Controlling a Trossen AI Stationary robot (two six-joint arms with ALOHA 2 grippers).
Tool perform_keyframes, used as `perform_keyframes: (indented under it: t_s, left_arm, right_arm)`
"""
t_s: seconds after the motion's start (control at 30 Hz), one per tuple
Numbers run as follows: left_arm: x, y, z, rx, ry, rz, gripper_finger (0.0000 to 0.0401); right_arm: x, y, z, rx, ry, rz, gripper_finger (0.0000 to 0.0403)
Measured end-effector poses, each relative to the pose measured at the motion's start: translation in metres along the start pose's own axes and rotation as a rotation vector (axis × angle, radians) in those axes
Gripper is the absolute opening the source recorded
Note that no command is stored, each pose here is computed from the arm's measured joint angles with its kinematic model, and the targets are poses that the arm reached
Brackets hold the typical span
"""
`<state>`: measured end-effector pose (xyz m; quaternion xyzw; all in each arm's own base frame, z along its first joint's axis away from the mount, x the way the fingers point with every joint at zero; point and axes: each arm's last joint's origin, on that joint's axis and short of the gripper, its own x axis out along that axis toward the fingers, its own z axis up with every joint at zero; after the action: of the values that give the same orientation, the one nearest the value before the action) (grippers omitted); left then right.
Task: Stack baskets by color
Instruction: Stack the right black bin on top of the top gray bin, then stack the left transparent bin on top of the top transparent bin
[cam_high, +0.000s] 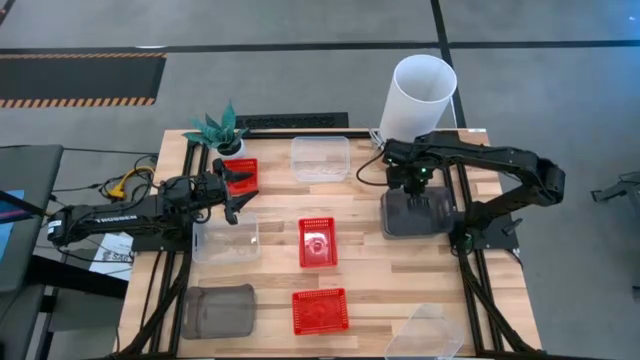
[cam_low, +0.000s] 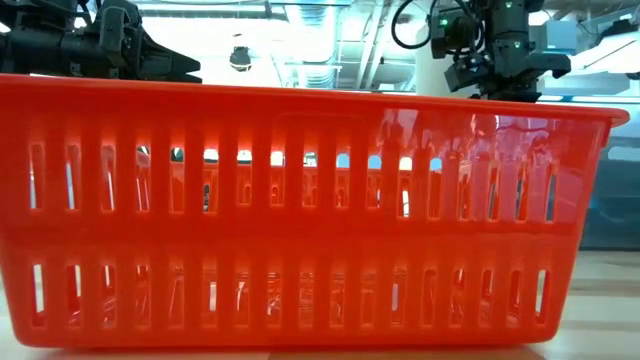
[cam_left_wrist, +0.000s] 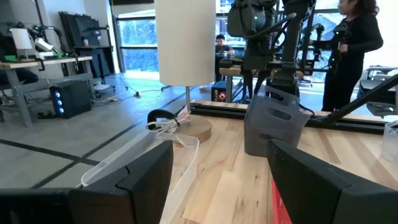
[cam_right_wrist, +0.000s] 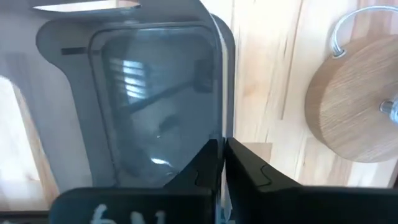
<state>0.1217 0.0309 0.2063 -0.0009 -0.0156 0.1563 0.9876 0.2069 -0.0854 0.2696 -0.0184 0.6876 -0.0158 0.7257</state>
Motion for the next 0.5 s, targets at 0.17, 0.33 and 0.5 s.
perform_keyframes:
  t_s: [0.17,0.33,0.5]
  left_arm:
    - [0.0,0.0,0.0,0.0,0.004,0.0,0.0251]
    - [0.0,0.0,-0.001,0.0,0.01,0.0,0.0251]
    - [0.0,0.0,-0.001,0.001,0.009,0.0,0.0251]
  right_arm:
    - [0.0,0.0,0.0,0.001,-0.003,-0.002,0.0084]
    - [0.0,0.0,0.0,-0.005,0.001,-0.008,0.0126]
    - [-0.011,-0.001,0.002,0.008,-0.013,-0.038,0.0165]
